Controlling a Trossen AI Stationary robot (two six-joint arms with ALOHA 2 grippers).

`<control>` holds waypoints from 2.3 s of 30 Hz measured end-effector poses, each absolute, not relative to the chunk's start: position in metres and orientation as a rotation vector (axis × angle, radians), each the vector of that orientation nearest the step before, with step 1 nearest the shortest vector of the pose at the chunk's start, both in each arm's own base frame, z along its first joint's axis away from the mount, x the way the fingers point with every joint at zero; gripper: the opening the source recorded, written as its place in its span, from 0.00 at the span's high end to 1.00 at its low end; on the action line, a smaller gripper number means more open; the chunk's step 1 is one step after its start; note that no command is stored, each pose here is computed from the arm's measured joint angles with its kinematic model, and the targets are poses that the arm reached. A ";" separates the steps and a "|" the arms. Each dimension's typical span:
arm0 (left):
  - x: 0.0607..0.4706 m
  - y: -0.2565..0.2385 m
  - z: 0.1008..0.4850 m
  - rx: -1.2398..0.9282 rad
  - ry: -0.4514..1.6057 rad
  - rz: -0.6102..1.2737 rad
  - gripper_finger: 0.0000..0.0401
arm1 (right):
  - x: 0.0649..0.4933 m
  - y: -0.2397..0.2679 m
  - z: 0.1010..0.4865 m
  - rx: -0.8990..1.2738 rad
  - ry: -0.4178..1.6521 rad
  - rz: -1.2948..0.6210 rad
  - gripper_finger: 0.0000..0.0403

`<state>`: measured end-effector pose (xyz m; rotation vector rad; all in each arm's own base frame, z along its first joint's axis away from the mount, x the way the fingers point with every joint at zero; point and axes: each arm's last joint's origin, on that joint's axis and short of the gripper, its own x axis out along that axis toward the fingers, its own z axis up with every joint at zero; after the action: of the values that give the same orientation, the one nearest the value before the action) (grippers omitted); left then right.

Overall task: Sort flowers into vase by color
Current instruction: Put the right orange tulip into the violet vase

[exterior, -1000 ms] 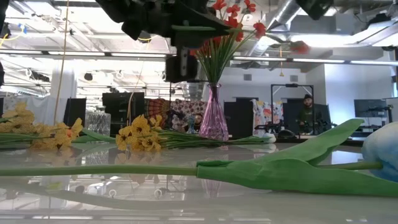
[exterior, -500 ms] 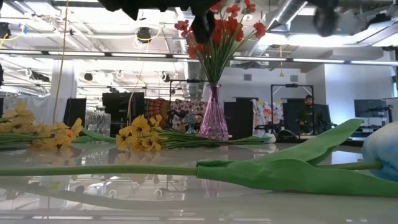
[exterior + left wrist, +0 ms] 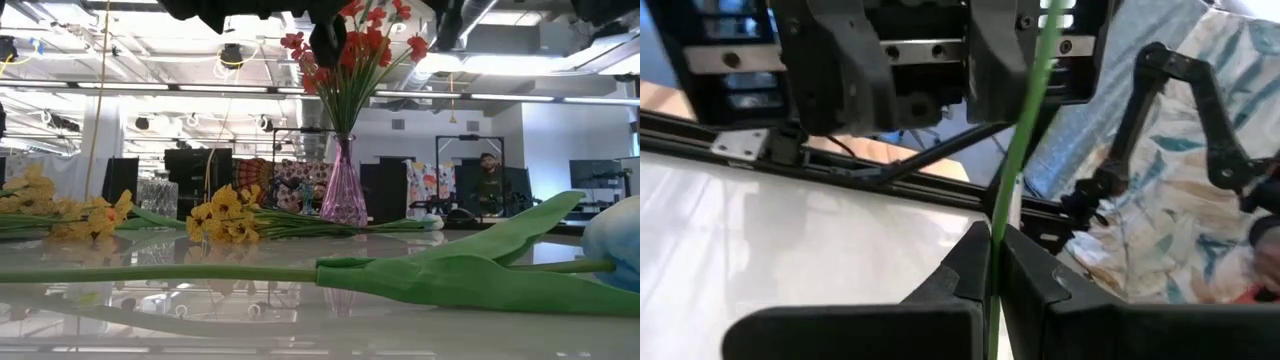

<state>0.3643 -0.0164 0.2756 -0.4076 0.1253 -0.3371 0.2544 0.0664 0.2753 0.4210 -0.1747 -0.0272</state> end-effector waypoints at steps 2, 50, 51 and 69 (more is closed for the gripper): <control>0.364 -0.015 0.275 -0.415 0.133 -0.352 1.00 | 0.256 0.067 0.276 0.386 -0.158 0.000 0.60; 0.364 0.003 0.268 -0.478 0.200 -0.301 0.97 | 0.243 0.043 0.289 0.232 -0.125 -0.067 0.96; 0.364 0.003 0.268 -0.479 0.206 -0.300 0.96 | 0.243 0.043 0.289 0.223 -0.123 -0.068 0.96; 0.299 0.023 0.278 -0.159 0.614 -0.028 0.68 | 0.232 0.021 0.281 0.079 -0.046 -0.501 0.96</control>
<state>0.2994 0.0231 0.2782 -0.1585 0.6141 -0.0278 0.2324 0.0206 0.2810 0.0786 -0.0458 -0.5014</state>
